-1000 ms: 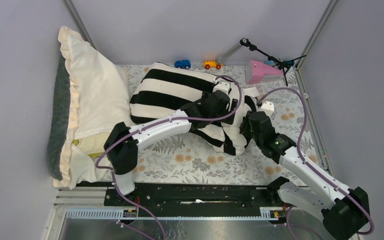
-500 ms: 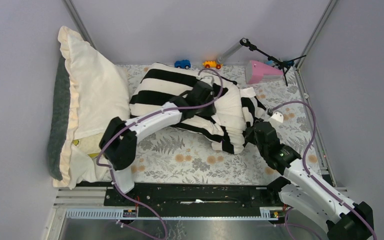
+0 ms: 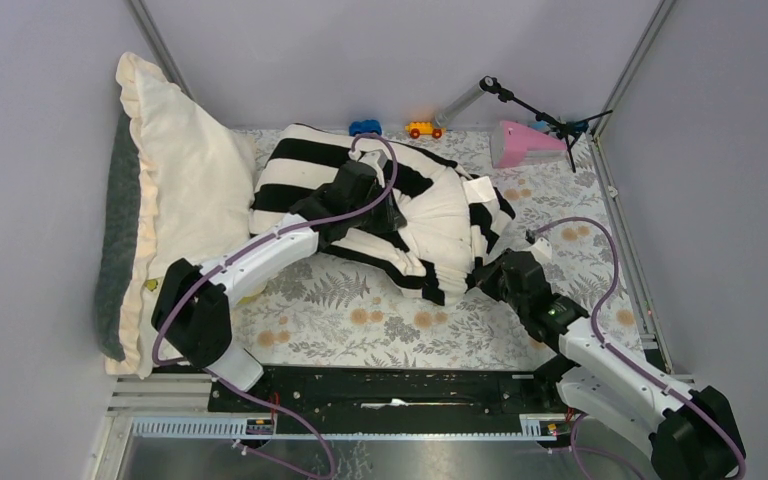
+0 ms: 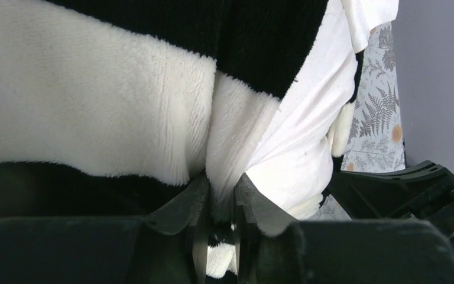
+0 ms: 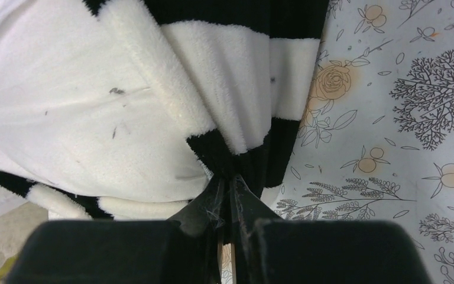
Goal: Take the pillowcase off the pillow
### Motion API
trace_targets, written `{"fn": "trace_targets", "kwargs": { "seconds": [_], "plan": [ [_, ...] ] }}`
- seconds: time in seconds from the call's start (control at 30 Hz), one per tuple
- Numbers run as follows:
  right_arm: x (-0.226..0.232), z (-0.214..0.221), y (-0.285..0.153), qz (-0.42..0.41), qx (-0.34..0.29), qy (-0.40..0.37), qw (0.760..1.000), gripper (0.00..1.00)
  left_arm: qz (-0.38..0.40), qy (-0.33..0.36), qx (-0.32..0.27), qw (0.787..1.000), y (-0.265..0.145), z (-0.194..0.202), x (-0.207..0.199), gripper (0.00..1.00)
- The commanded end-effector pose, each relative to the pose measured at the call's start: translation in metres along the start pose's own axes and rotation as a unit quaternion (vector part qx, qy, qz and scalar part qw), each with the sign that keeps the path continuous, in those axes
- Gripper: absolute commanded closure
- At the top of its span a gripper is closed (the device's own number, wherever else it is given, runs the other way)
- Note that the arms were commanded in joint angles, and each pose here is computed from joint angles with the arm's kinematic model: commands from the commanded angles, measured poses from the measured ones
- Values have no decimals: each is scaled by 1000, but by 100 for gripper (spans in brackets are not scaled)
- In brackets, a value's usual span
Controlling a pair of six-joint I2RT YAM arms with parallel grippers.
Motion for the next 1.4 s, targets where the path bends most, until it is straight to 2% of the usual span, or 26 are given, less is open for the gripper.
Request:
{"fn": "trace_targets", "kwargs": {
  "seconds": [0.0, 0.1, 0.2, 0.27, 0.3, 0.33, 0.4, 0.5, 0.63, 0.7, 0.87, 1.07, 1.23, 1.37],
  "plan": [
    [-22, 6, -4, 30, 19, -61, 998, 95, -15, 36, -71, 997, -35, -35, -4, 77],
    [-10, 0, -10, -10, 15, -88, 996, 93, -29, 66, -85, 994, -54, -29, -14, 64],
    [-6, -1, -14, -31, 12, -100, 994, 92, -15, 74, -96, 993, -72, -23, -22, 44],
    [-5, -1, -15, -45, 9, -106, 993, 96, 5, 76, -99, 992, -82, -20, -28, 36],
    [-4, -1, -16, -51, 4, -104, 993, 100, 26, 79, -99, 992, -88, -19, -33, 31],
    [-3, -3, -18, -56, -2, -101, 993, 100, 63, 82, -95, 990, -93, -17, -41, 24],
    [1, -5, -22, -78, -13, -95, 992, 100, 126, 85, -95, 984, -108, -18, -57, 19],
    [6, -9, -28, -106, -33, -89, 990, 100, 157, 66, -127, 977, -130, -28, -68, 3],
    [7, -11, -31, -113, -43, -80, 989, 100, 159, 15, -188, 969, -139, -39, -65, 1],
    [7, -9, -31, -115, -37, -78, 990, 100, 154, -10, -196, 968, -133, -41, -63, 1],
    [7, -3, -30, -121, -18, -75, 990, 100, 126, -8, -130, 983, -96, -28, -79, 1],
    [3, -1, -29, -118, -18, -77, 990, 100, 58, 16, -124, 990, -57, -13, -91, 1],
    [1, 2, -28, -118, -13, -81, 990, 100, 31, 40, -93, 994, -19, -2, -99, 1],
    [-1, 5, -28, -119, -8, -80, 990, 100, -9, 28, -87, 996, 12, 13, -119, 1]
  ]
}}
Point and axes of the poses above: each gripper's point midway between its finger pads, its own y axis out along the fingers, its own x axis along the line the jaws close on, z = x × y, the point moved 5 cm from there along -y, back along the fingers, and after that the axes turned 2 degrees about -y, right-handed, at the moved point
